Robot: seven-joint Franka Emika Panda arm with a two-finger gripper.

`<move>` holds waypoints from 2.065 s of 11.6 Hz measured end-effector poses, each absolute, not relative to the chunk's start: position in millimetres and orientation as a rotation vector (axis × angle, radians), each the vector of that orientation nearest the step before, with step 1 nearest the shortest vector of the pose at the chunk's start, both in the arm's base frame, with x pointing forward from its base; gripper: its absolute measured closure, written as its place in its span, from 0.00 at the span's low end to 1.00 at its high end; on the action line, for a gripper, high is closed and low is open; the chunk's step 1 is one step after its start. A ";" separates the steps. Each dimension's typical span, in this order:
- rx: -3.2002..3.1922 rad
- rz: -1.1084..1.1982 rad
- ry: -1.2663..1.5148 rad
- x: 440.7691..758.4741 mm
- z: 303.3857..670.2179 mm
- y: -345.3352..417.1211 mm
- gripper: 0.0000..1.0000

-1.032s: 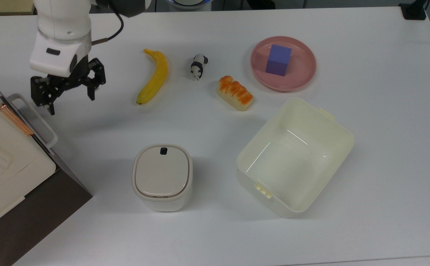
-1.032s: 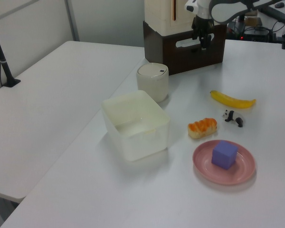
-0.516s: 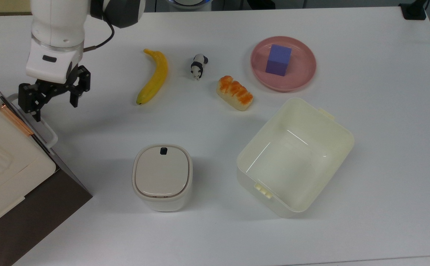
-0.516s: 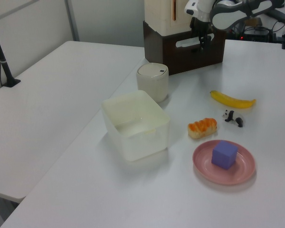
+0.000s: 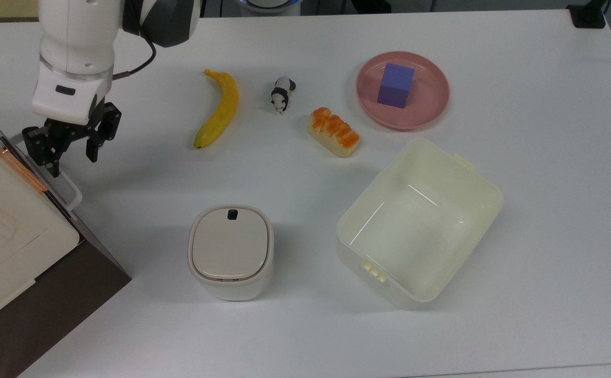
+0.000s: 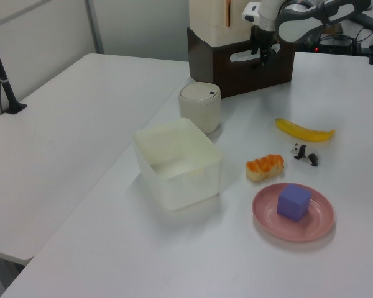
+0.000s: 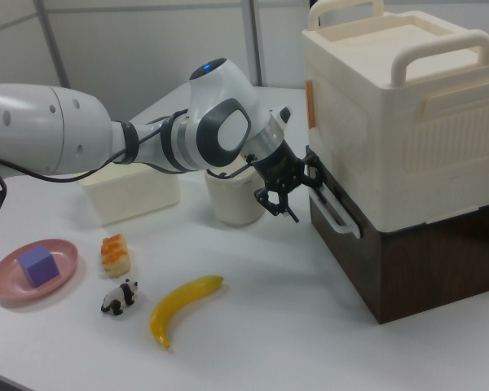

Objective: Slide open the drawer
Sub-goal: 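Lower the gripper and hook it onto the white drawer handle, then pull the drawer handle outward to slide the drawer open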

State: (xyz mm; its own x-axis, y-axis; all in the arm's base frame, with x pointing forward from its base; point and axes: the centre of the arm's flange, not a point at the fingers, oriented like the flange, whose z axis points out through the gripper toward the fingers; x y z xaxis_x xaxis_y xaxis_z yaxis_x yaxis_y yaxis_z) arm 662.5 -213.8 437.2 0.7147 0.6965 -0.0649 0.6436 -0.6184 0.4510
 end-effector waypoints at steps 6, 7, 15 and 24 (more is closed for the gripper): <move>2.431 0.176 1.046 667.5 424.8 -220.6 0.59; 2.430 0.178 1.045 667.7 424.0 -221.5 0.64; 2.423 0.179 1.045 667.8 426.0 -222.0 0.86; 2.439 0.162 1.078 644.5 426.6 -196.9 0.86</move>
